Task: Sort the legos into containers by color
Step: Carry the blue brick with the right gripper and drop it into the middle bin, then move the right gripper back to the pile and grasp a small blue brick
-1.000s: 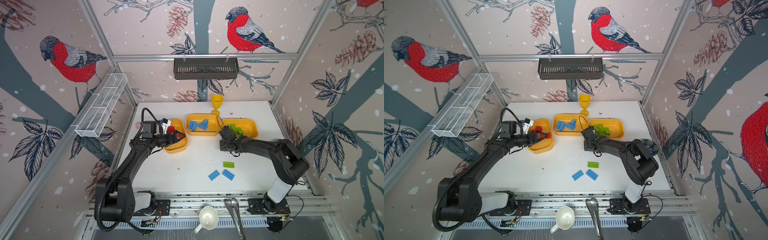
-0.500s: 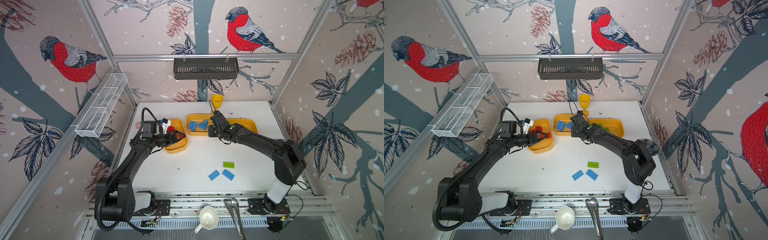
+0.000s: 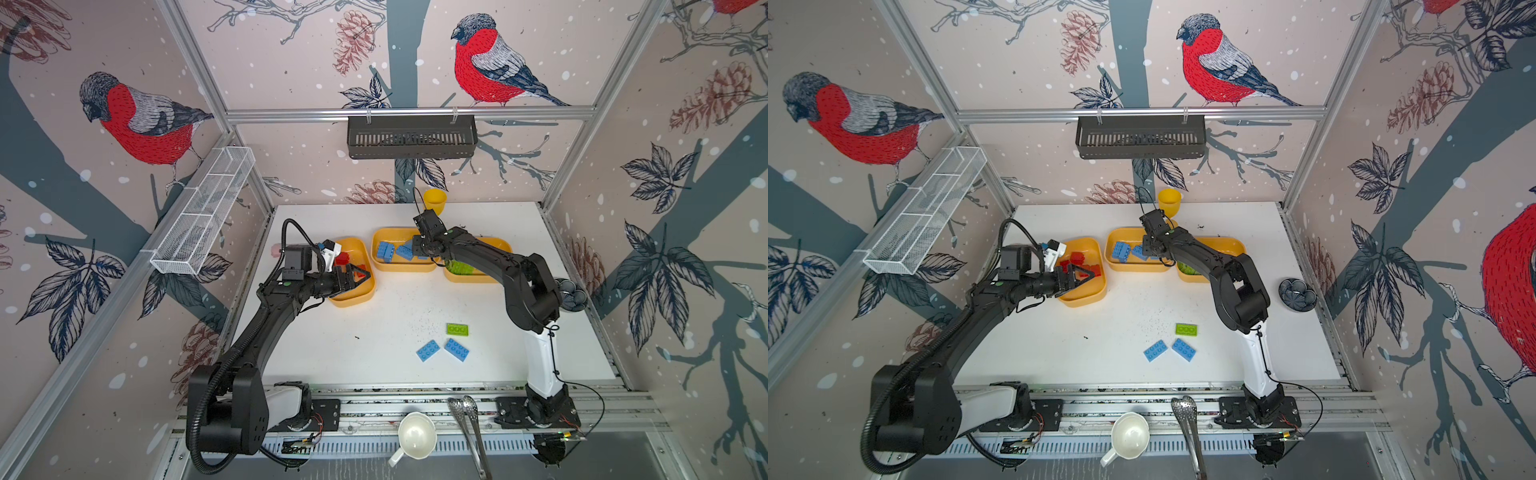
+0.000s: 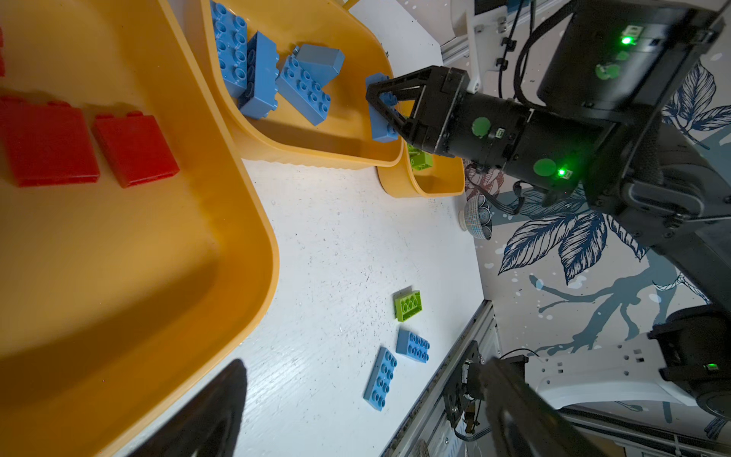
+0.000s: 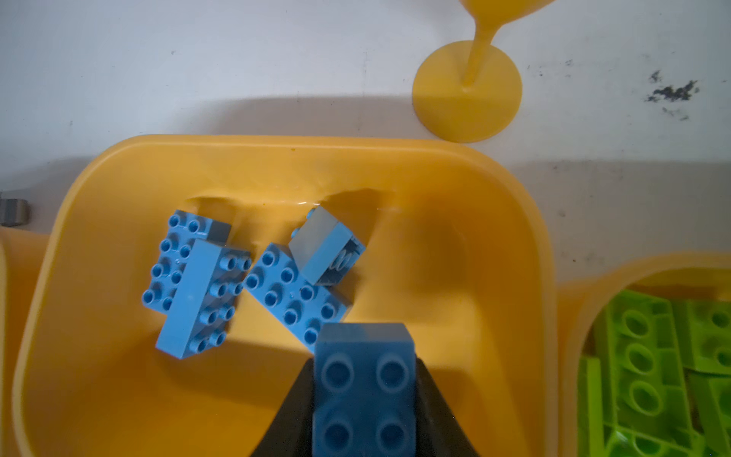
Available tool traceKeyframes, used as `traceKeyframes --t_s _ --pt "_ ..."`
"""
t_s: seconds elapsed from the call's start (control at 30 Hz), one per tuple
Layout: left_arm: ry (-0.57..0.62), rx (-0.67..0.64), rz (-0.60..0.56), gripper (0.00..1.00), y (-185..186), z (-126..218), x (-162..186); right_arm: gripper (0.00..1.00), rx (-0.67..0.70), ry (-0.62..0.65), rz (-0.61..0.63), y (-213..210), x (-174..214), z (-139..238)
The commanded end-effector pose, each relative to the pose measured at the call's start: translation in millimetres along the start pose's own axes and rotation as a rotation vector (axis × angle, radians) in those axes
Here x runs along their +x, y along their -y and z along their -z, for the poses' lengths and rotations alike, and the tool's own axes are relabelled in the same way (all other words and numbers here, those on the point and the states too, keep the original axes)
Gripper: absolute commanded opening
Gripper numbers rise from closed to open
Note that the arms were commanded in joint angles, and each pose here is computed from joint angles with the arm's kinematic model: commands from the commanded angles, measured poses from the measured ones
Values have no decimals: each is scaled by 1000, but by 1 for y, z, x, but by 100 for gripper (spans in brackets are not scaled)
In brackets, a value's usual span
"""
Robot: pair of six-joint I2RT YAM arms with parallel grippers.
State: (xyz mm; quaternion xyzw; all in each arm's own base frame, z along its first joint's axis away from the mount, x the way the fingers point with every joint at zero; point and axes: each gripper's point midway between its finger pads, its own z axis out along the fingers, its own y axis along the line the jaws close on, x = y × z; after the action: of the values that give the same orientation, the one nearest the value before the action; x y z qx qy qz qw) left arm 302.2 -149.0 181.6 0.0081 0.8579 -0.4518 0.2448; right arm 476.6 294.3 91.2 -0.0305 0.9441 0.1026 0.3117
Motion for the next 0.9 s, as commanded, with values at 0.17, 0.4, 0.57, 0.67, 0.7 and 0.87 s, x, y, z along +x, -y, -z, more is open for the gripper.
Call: traceKeyframes --t_s 0.17,0.4,0.57,0.67,0.7,0.87 --pt "-2 -3 -13 92 -2 0 0 40 37 -16 23 13 -5 -27" --pt "-2 -1 -10 92 -3 -2 -1 62 5 2 18 7 -13 -9" --pt "-5 8 -10 92 -3 -3 -2 66 -39 20 -2 -4 -18 29" --pt "-8 13 -10 92 -4 -5 -1 72 -64 -3 -36 -10 -9 54" --pt "-8 13 -13 92 -4 -5 -2 73 -73 -14 -49 -12 -4 62" --pt "-16 22 -9 92 -7 -8 -1 78 -116 -104 -188 -18 33 98"
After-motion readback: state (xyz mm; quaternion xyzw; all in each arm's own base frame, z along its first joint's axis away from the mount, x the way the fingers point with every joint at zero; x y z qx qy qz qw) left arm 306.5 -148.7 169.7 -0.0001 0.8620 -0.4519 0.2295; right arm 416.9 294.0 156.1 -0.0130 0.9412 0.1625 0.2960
